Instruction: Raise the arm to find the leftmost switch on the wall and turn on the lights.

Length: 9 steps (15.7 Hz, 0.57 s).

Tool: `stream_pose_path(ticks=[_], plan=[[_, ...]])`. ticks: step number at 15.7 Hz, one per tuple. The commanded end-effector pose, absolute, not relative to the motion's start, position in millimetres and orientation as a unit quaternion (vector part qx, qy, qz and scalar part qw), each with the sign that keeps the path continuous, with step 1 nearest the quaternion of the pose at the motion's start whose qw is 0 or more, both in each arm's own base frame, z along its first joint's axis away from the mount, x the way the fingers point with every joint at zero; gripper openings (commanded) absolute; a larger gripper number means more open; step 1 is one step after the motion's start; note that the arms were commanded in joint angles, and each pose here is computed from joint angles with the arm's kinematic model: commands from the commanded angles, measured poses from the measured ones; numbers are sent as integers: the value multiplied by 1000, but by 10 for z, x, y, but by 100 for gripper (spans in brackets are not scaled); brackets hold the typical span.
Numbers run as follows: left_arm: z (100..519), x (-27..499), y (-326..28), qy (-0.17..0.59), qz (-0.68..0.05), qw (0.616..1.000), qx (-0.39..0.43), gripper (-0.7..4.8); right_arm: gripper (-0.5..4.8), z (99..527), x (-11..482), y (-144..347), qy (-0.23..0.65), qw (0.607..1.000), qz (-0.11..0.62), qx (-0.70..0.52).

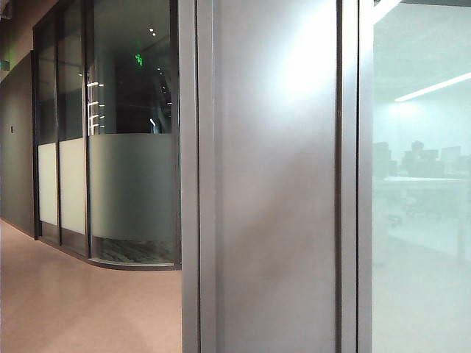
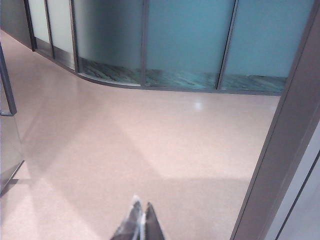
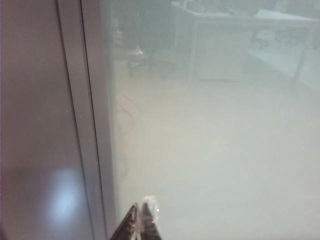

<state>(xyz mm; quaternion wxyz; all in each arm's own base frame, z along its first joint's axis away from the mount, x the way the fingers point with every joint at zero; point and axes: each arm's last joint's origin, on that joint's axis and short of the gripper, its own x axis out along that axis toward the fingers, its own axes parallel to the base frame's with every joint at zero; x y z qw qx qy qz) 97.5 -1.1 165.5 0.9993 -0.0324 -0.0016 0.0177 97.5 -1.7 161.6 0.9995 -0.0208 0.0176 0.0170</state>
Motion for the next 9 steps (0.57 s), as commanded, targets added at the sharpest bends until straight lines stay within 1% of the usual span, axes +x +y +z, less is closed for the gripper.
stream_pose_path(ticks=[1,5,9], plan=[[1670,974,-9,-7,18,999,-31,-5,-1,1651,974,-6,0,1000,22,-13],[1670,973,-9,-7,18,999,-31,-5,-1,1645,973,28,3,999,37,-13],[1670,973,-9,-7,18,999,-31,-5,-1,1631,974,16,11,1000,16,-13]])
